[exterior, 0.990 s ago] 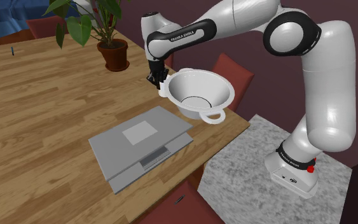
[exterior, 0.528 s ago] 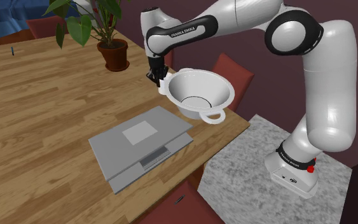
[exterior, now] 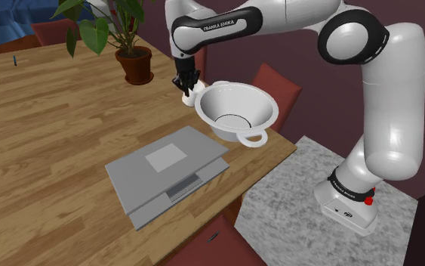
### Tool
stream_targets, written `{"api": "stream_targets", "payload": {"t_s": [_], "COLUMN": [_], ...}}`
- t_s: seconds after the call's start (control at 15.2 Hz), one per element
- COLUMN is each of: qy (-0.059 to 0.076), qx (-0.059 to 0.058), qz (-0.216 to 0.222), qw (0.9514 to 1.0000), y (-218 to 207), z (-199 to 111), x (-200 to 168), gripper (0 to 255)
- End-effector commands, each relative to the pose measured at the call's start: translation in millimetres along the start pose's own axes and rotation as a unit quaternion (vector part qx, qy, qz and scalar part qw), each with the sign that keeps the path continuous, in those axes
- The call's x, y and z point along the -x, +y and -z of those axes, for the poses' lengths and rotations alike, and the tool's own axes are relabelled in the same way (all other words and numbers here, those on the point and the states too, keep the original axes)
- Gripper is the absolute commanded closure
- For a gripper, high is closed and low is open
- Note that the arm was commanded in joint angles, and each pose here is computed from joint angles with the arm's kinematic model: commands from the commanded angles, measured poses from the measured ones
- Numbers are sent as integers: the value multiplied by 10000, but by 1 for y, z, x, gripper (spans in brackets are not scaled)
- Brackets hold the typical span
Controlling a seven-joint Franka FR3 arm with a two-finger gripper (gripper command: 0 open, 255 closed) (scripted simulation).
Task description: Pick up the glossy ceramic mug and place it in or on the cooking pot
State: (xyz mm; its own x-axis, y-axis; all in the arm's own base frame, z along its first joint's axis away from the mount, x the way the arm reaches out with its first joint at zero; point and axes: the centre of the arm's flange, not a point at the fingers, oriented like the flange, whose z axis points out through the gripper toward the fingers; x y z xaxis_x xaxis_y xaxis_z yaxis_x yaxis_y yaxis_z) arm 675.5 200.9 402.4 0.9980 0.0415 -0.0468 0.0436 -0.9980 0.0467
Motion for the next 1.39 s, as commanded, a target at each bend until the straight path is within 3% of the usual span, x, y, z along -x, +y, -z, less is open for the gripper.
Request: {"api": "stream_targets", "payload": {"t_s": [0.0,1.32], "qy": [18,18], "qx": [6,6], "qz": [-11,-11], "qw": [10000,10000], "y": [2,7], "z": [14,119], "x": [1,5], "gripper": [255,255]}}
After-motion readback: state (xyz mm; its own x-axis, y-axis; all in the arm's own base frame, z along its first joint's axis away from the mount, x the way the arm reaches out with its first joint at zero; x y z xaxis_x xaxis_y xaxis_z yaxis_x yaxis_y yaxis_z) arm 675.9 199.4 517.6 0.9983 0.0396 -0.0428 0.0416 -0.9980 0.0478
